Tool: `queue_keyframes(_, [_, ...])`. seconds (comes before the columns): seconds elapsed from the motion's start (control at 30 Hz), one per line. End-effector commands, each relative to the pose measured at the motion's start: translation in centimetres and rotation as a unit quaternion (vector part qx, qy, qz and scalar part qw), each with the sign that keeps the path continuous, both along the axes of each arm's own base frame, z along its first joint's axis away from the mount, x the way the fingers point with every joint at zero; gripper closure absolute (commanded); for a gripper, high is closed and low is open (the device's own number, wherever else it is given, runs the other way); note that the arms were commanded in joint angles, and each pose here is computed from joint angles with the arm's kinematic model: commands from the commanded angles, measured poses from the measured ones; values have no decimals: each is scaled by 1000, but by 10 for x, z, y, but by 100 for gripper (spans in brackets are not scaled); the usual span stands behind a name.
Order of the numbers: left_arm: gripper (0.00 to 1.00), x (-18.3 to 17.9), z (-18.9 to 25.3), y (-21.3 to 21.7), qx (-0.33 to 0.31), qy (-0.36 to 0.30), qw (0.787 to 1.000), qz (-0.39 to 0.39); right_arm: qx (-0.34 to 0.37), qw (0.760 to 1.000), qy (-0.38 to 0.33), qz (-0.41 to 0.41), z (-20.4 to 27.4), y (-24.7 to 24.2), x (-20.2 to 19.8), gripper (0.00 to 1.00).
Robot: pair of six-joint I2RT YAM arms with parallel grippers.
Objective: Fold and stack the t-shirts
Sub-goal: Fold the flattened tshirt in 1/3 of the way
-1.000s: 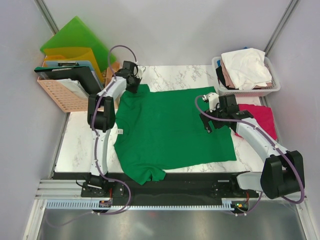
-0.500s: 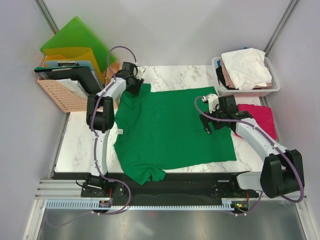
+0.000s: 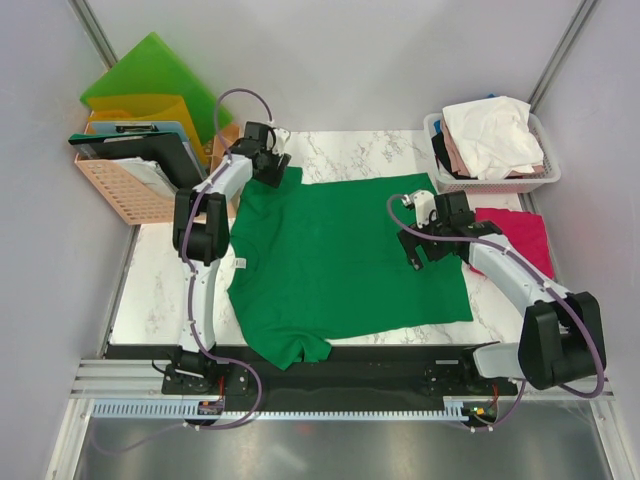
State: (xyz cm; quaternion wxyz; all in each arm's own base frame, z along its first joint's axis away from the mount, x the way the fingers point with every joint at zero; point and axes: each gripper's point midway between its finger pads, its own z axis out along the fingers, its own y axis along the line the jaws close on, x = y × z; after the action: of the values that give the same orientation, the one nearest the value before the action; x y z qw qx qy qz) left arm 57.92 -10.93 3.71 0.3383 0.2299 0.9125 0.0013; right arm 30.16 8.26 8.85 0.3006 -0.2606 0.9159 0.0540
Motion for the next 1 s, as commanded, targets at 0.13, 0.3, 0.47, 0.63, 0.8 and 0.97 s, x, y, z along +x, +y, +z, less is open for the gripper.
queue_keyframes(0.13, [0,36,22,-1,5,-25,1000,10,15,1000,2,16,-1,8,5,2])
queue_keyframes(0.3, [0,37,-5,0,11,-2,1000,8,23,999,-10,23,6,10,2,2])
queue_keyframes(0.47, [0,30,-31,2,19,25,1000,4,34,999,-16,33,11,15,-1,2])
queue_keyframes(0.63, [0,25,-40,3,23,39,999,2,39,998,-17,35,12,16,-2,2])
queue_keyframes(0.8, [2,25,-41,3,22,40,999,2,41,998,-33,32,21,15,-2,2])
queue_keyframes(0.97, [34,15,-44,1,16,60,998,4,44,997,-52,35,28,15,-3,2])
